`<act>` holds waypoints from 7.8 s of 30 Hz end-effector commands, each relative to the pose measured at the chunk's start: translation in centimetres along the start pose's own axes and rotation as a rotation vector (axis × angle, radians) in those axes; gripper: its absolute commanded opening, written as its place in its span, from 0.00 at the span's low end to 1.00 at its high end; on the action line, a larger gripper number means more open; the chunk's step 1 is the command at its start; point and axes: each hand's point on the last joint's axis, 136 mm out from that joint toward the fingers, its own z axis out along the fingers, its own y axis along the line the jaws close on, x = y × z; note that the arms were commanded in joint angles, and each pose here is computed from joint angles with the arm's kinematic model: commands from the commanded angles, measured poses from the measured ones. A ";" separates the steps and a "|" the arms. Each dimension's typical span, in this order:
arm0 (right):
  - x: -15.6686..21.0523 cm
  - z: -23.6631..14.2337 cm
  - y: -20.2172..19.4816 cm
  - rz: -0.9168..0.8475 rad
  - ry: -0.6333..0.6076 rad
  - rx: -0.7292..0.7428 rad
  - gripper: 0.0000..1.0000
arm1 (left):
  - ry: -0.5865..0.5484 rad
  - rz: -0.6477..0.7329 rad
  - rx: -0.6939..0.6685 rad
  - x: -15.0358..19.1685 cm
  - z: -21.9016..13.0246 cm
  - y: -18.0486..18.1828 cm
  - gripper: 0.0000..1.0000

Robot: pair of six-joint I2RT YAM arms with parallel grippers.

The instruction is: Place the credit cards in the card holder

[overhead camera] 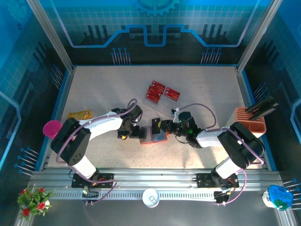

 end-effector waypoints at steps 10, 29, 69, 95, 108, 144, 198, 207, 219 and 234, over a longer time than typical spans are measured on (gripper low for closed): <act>0.6 1.3 0.0 -0.010 0.004 0.007 0.00 | -0.019 0.065 -0.054 -0.7 -0.1 0.5 0.99; 0.4 2.3 -0.2 -0.004 -0.009 0.002 0.00 | 0.065 0.107 -0.156 1.3 2.3 2.6 0.99; 2.0 1.2 -2.5 -0.068 0.057 0.050 0.00 | 0.092 0.092 -0.151 2.1 3.0 2.7 0.99; -1.0 1.3 0.5 -0.049 -0.006 -0.037 0.00 | 0.097 0.091 -0.153 2.3 3.2 2.7 0.99; 0.7 2.1 -1.7 -0.050 0.038 0.009 0.00 | 0.105 0.094 -0.157 2.4 3.3 2.8 0.99; 3.9 2.1 -1.4 0.014 0.089 -0.056 0.00 | 0.117 0.093 -0.160 2.3 3.7 2.6 0.99; -0.8 0.5 -1.1 0.023 -0.036 -0.022 0.00 | 0.003 0.122 -0.032 -1.8 0.7 -1.7 0.99; -1.1 1.3 -0.9 0.032 -0.043 -0.036 0.00 | 0.074 0.138 -0.151 -0.2 2.4 0.9 0.99; -0.8 2.5 -0.8 0.035 -0.021 -0.043 0.00 | 0.099 0.129 -0.164 0.8 3.0 1.7 0.99; 1.9 2.2 -2.7 0.019 0.031 0.009 0.00 | 0.108 0.124 -0.163 1.4 3.2 1.9 0.99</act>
